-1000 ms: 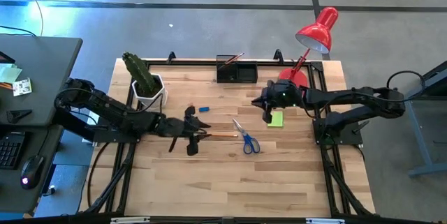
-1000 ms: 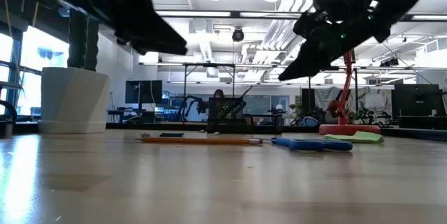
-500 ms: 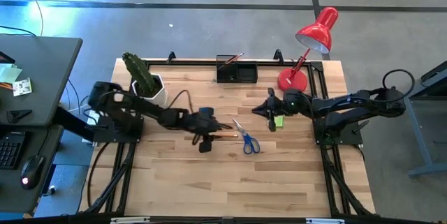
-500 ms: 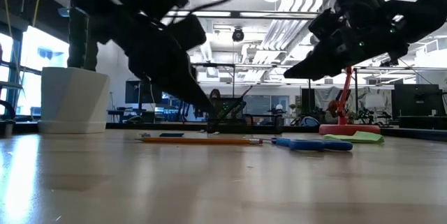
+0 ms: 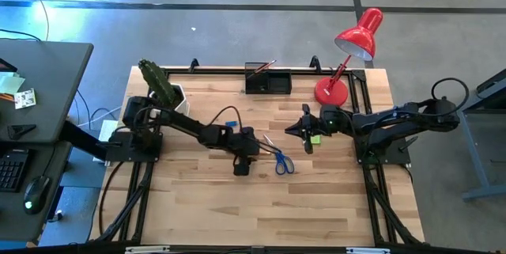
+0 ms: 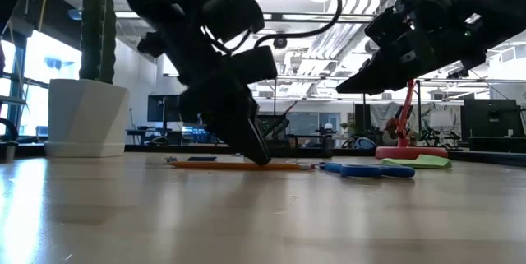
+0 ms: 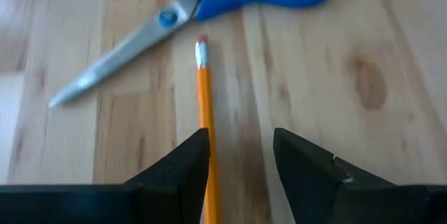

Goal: Pick and place office supplies into organizer
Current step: Put the yellow pencil into the top left section of the desk organizer

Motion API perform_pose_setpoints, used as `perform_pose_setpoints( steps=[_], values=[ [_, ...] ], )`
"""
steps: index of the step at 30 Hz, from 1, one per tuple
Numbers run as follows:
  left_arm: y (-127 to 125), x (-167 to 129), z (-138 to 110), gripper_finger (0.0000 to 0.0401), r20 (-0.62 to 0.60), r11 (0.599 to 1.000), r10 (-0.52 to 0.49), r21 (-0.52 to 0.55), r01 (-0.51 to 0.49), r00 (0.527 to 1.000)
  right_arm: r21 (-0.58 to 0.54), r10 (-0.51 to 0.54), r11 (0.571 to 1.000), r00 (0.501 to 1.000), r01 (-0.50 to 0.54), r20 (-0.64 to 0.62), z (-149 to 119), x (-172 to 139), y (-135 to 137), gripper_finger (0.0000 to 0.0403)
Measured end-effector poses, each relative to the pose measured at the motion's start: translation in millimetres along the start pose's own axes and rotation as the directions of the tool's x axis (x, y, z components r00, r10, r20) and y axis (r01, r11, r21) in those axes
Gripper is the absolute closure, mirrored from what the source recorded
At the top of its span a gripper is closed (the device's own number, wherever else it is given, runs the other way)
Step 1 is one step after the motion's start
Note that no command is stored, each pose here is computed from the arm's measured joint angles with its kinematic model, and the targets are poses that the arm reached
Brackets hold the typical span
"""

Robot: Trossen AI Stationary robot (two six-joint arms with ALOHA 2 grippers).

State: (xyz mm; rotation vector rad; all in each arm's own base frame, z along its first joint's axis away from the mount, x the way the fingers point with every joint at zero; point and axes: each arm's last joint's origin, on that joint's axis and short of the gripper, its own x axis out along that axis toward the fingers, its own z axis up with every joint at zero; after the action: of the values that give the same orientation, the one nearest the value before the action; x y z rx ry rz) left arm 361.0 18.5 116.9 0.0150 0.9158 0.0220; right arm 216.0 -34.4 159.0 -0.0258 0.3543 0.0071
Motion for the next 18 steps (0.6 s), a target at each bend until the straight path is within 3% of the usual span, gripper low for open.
perform_pose_setpoints(
  steps=[5, 12, 18],
  values=[
    [8.5, 0.9, -0.7, 0.0252, -0.013, 0.997, 0.028, -0.066, -0.029, 1.0, -0.005, -0.028, 1.0, 1.0, 0.028, -0.015, -0.9, 0.5, 2.3, 0.0381],
    [10.1, 1.0, -1.7, 0.0258, -0.022, 0.997, 0.032, -0.072, -0.034, 0.999, -0.014, -0.033, 0.999, 0.999, 0.033, -0.016, -0.9, 0.6, 2.9, 0.0386],
    [10.0, 1.0, -1.6, 0.0332, -0.021, 0.997, 0.029, -0.071, -0.03, 0.999, -0.02, -0.036, 0.999, 0.999, 0.035, -0.02, -1.3, 0.6, 2.8, 0.0389]
  ],
)
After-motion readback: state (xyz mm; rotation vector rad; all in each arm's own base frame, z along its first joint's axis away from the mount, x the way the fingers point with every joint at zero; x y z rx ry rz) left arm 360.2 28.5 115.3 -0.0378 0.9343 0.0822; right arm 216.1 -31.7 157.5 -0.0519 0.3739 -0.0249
